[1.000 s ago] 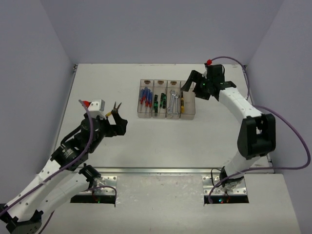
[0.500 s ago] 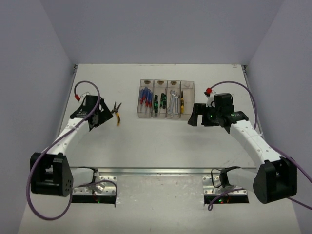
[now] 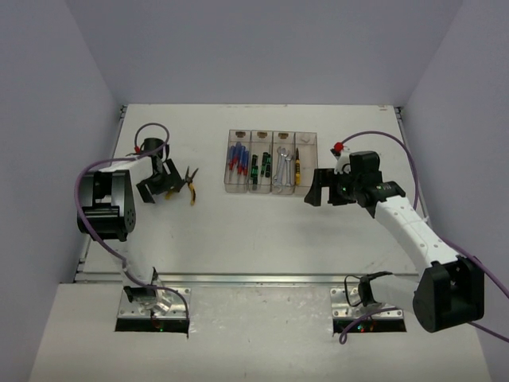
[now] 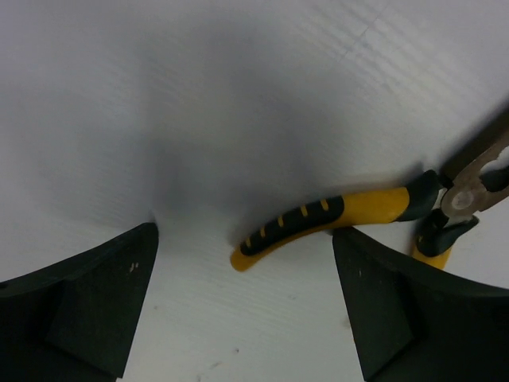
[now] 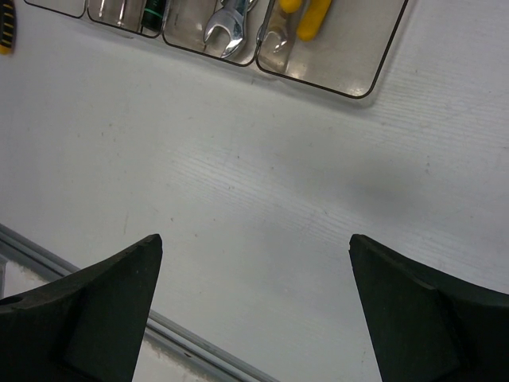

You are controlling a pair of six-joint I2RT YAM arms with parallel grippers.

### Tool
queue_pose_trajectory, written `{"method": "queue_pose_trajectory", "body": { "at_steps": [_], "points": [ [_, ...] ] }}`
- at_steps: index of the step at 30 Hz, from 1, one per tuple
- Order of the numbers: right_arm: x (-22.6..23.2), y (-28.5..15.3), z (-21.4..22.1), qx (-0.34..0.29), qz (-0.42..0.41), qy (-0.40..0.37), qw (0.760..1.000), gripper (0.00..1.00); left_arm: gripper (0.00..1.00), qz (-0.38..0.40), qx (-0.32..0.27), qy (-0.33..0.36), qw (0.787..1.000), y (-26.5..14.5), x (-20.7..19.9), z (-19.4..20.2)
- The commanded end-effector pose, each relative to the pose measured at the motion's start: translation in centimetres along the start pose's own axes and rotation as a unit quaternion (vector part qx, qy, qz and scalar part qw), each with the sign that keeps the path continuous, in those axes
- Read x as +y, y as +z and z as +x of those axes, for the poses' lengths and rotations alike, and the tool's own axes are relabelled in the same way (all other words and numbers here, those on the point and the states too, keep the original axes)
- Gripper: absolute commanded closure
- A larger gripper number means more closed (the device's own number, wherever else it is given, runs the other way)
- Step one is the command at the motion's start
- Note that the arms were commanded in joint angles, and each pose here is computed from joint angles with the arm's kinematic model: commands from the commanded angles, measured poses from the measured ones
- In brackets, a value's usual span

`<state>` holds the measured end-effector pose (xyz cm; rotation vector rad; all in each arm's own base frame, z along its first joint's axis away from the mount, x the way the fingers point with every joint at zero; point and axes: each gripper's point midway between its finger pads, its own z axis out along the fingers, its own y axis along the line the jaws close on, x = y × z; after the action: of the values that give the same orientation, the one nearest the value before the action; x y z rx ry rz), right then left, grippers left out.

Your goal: Sort the tools into containers

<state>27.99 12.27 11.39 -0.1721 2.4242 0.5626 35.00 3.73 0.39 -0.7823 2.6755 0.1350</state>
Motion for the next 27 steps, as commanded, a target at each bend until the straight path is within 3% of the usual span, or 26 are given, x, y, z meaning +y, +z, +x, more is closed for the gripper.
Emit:
{"method": "queue_pose_trajectory", "body": {
  "at_steps": [1,5,11,17,22,27],
  "points": [
    [0.5,-0.6,-2.2,-0.039,-0.007,-0.021,0.999,0.01,0.18,0.029,0.045,0.047,0.997,1.6,-1.1,0.7],
    [0.5,-0.7,-2.2,-0.040,-0.007,-0.021,0.999,0.01,0.24,0.029,0.053,0.061,0.996,2.4,-1.2,0.6],
    [0.5,-0.7,-2.2,-0.045,-0.008,-0.021,0.999,0.01,0.46,0.038,0.089,0.077,0.992,4.5,-1.6,2.1],
    [0.4,-0.6,-2.2,-0.044,-0.004,-0.022,0.999,0.01,0.48,0.047,0.093,0.084,0.991,4.6,-2.1,2.6],
    [0.4,-0.6,-2.1,-0.043,-0.005,-0.021,0.999,0.01,0.75,0.065,0.088,0.085,0.990,3.5,-2.9,3.0],
    [0.5,-0.7,-2.2,-0.046,-0.007,-0.022,0.999,0.01,0.89,0.081,0.090,0.064,0.991,2.0,-3.5,4.2]
  ]
}}
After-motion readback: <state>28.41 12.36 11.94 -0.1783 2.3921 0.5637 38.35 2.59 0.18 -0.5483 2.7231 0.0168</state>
